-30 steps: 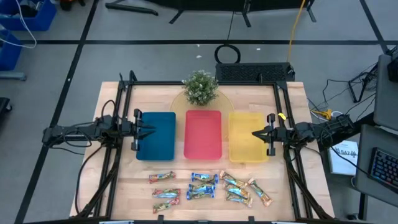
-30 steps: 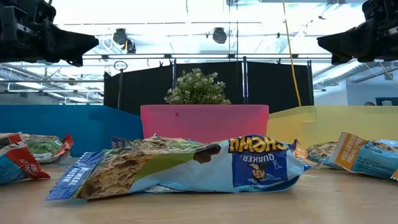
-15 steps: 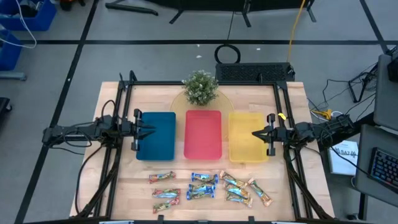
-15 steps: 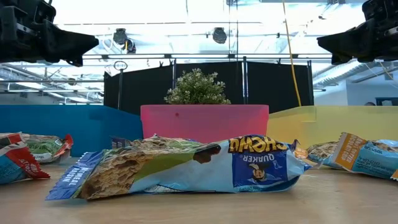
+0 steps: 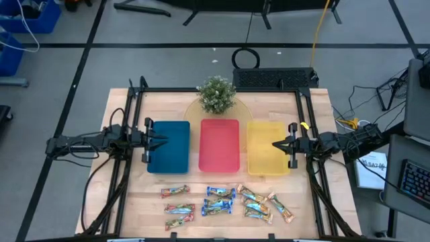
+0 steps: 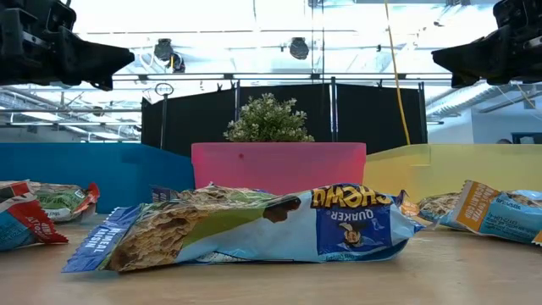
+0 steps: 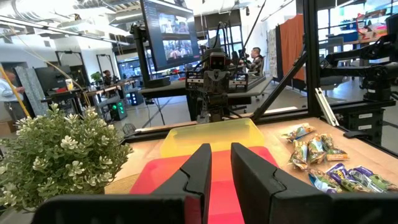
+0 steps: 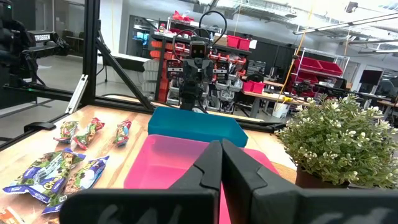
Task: Pick and place Granola Bars by type
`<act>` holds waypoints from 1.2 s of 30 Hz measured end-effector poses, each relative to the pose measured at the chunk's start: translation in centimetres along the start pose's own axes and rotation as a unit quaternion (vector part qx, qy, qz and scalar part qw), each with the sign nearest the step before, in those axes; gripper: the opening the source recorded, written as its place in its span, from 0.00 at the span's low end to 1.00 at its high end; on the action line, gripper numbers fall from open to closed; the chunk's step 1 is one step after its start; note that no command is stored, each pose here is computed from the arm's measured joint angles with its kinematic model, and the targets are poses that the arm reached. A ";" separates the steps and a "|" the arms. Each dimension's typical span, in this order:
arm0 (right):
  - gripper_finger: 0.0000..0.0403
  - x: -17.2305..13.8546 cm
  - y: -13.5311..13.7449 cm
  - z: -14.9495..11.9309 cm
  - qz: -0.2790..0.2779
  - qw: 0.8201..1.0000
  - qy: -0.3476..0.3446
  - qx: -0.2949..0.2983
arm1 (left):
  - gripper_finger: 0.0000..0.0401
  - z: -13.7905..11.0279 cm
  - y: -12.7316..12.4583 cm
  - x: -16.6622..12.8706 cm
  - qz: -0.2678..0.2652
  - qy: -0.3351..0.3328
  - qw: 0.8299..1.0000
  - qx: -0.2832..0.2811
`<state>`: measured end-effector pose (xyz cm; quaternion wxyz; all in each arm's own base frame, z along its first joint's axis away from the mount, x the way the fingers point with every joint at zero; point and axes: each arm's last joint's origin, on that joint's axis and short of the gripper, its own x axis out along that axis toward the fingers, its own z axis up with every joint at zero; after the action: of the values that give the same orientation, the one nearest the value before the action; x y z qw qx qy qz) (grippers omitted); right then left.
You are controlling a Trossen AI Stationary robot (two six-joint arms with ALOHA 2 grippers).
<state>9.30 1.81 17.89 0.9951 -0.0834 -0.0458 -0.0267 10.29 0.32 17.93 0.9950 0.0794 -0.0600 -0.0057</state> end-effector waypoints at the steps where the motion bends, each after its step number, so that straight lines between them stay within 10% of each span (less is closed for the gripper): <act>1: 0.00 0.0 0.0 0.0 0.000 1.000 0.000 0.000 | 0.17 0.0 0.0 0.0 0.000 0.000 1.000 0.000; 36: 0.00 0.0 0.0 0.0 0.000 0.999 -0.001 -0.036 | 0.17 0.0 0.0 0.0 0.000 0.000 1.000 0.000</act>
<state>9.30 1.81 17.92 0.9913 -0.1196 -0.0461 -0.0286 10.29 0.32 17.93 0.9950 0.0795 -0.0600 -0.0057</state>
